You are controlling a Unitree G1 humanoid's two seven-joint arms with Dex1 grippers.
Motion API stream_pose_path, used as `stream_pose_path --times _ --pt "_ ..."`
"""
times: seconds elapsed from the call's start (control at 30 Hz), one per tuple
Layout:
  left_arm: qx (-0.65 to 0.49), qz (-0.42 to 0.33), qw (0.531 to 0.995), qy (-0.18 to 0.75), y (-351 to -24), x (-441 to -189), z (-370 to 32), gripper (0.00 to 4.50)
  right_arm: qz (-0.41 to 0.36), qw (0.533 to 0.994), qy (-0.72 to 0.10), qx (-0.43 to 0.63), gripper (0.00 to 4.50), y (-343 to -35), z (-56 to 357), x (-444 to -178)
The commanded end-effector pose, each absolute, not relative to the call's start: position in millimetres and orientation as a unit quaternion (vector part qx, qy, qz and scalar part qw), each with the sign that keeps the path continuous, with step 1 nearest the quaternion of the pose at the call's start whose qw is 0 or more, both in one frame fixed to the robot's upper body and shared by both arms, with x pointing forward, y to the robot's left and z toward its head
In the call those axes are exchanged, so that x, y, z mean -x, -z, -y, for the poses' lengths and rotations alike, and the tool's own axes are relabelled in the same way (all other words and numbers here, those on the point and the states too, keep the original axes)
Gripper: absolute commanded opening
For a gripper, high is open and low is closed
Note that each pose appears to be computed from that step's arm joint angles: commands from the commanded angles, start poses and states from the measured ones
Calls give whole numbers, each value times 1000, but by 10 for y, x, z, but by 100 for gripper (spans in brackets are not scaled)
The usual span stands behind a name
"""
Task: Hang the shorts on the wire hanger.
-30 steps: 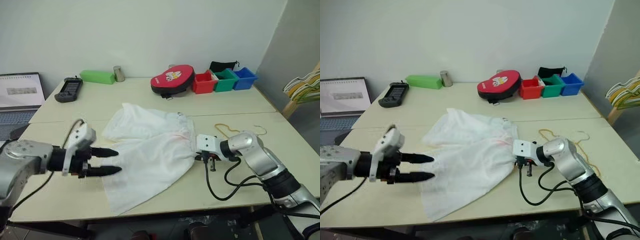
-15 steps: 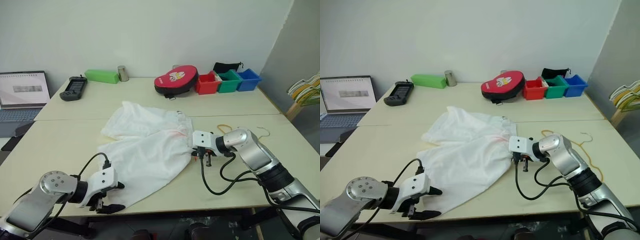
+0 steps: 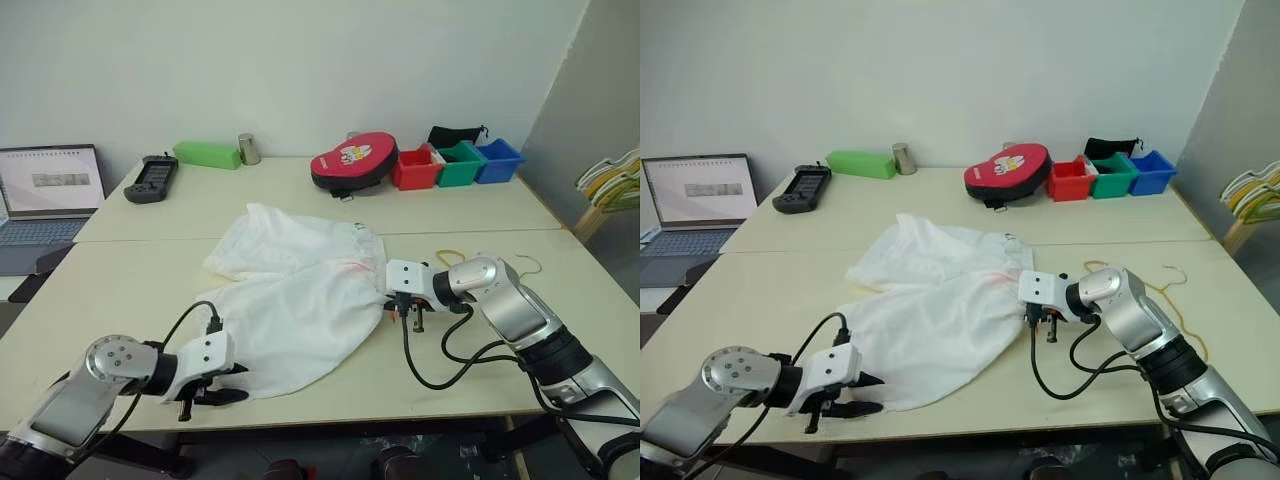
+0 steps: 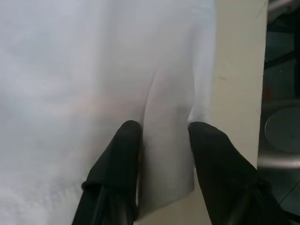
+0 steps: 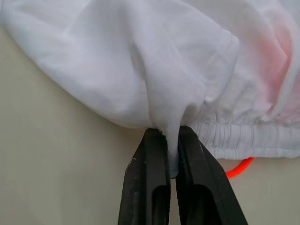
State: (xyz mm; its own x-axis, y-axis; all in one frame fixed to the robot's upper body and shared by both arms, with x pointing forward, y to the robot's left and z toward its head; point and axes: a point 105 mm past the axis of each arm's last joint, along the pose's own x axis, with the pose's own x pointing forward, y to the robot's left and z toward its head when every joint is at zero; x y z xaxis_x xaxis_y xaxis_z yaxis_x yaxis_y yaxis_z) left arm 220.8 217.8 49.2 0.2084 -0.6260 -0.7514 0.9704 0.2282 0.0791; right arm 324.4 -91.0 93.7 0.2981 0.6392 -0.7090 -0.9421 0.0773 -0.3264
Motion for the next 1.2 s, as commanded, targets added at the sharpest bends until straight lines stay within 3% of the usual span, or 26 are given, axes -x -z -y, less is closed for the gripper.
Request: stream_pose_path --times 0.03,0.17,0.5,0.7,0.77,0.83,1.0,1.1,1.2 --pt "-294 -310 724 542 -443 -2239 -2216 81 -175 714 -549 396 0 -1064 914 -3272" --pt "-293 -302 731 537 -468 -2286 -2202 4 -177 715 -549 395 0 -1065 927 -3276" --pt "-331 -273 760 489 -578 -2616 -2302 4 -187 720 -537 397 0 -1027 1025 -3277" --pt "-365 -266 751 481 -668 -2768 -2398 4 -225 676 -562 421 0 -912 1258 -2960" --pt "-374 -276 738 490 -692 -2738 -2470 4 -255 625 -598 432 0 -814 1365 -2634" --pt "-377 -290 725 498 -689 -2691 -2540 4 -267 608 -620 419 0 -767 1323 -2426" --pt "-396 -308 709 495 -675 -2678 -2679 4 -260 628 -614 401 0 -751 1150 -2390" --pt "-368 -318 711 508 -711 -2616 -2652 4 -257 642 -599 404 0 -753 1159 -2497" --pt "-335 -357 671 557 -697 -2285 -2626 4 -245 657 -582 413 0 -758 1149 -2666"
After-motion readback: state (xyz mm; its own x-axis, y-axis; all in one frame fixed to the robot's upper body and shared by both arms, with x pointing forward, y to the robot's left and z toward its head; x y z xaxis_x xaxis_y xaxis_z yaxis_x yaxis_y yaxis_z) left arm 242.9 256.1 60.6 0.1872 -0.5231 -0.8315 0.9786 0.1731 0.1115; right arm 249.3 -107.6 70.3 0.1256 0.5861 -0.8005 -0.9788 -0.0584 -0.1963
